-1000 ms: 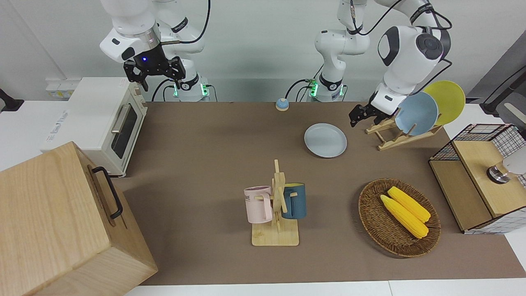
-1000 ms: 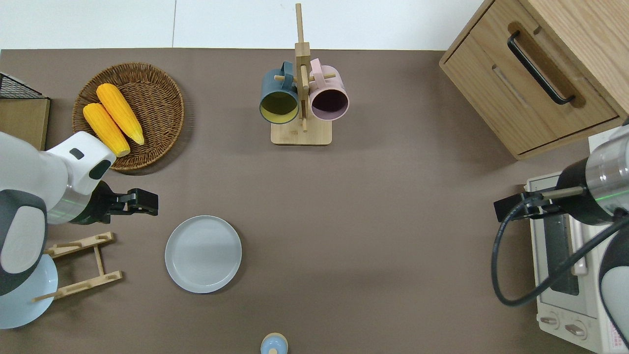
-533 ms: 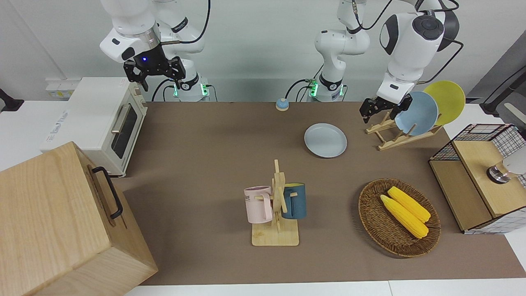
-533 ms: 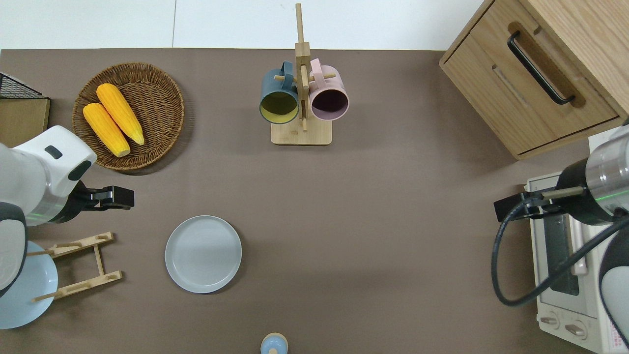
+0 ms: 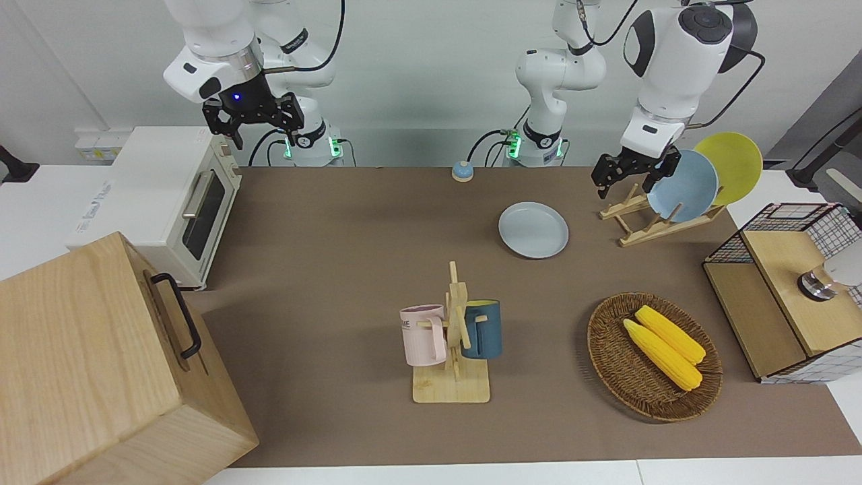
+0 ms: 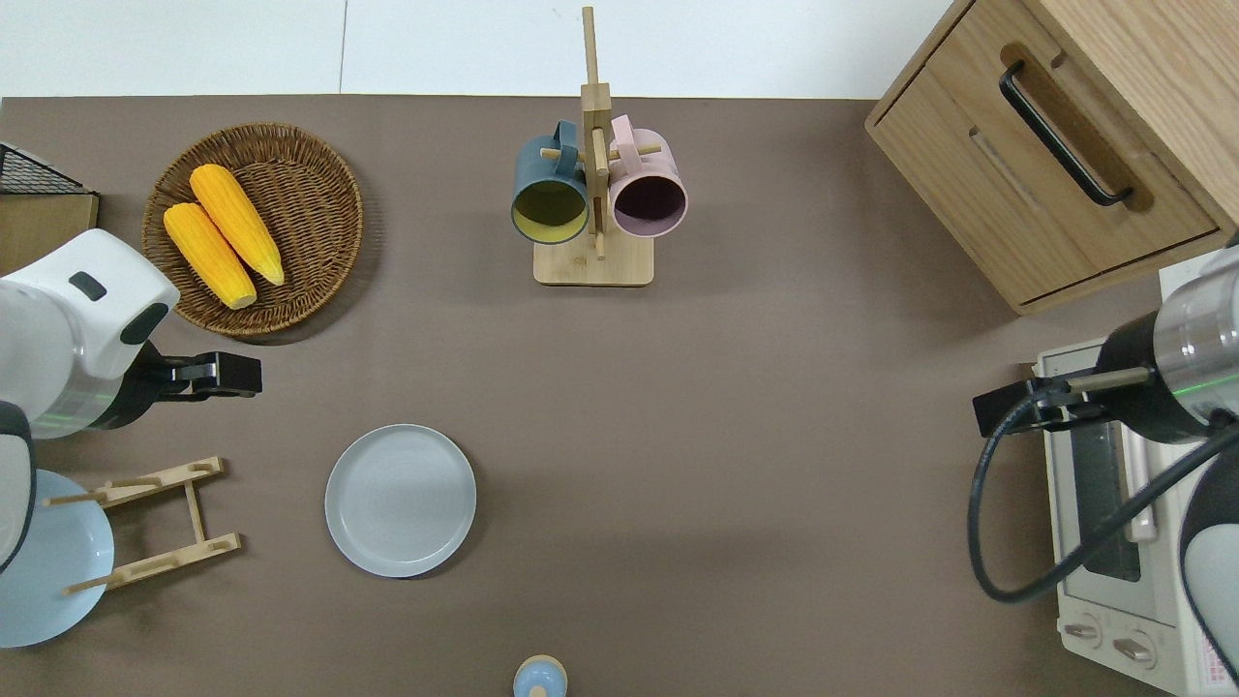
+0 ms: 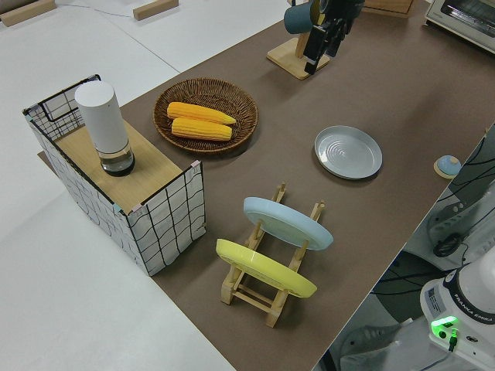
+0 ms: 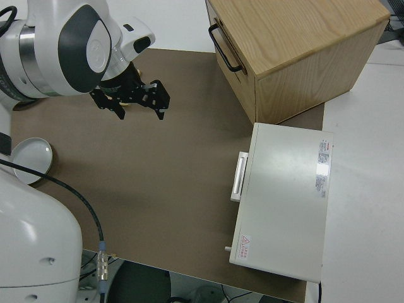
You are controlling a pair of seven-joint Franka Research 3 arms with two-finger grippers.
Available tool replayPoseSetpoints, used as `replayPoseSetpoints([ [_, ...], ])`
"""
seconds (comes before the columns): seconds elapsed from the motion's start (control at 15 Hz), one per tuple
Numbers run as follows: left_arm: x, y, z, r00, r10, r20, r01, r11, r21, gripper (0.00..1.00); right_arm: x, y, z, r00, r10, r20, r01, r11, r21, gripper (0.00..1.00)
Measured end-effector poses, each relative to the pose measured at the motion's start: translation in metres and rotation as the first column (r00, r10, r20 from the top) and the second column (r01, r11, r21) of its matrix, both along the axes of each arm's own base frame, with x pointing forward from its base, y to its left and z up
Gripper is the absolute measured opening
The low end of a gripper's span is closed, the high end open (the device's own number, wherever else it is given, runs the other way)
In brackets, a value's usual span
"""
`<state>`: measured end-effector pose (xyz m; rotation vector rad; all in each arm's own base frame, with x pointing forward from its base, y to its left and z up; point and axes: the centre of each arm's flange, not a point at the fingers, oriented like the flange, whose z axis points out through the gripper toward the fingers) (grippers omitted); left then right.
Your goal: Pick gray plate from low plate rack and place it on table with left arm
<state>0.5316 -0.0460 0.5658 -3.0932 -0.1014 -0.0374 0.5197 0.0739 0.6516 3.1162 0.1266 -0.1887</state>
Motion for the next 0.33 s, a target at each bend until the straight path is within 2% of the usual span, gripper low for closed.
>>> replayPoseSetpoints([
  [0.13, -0.0004, -0.0033, 0.0015, 0.9999, 0.014, -0.001, -0.014, 0.999, -0.050, 1.00, 0.0000, 0.0000, 0.0000, 1.000, 0.000, 0.000, 0.000, 1.000, 0.000, 0.99],
  [0.33, -0.0007, -0.0048, 0.0022, 0.9998, 0.021, -0.001, -0.021, 0.997, -0.068, 1.00, 0.0000, 0.0000, 0.0000, 1.000, 0.000, 0.000, 0.000, 1.000, 0.000, 0.99],
])
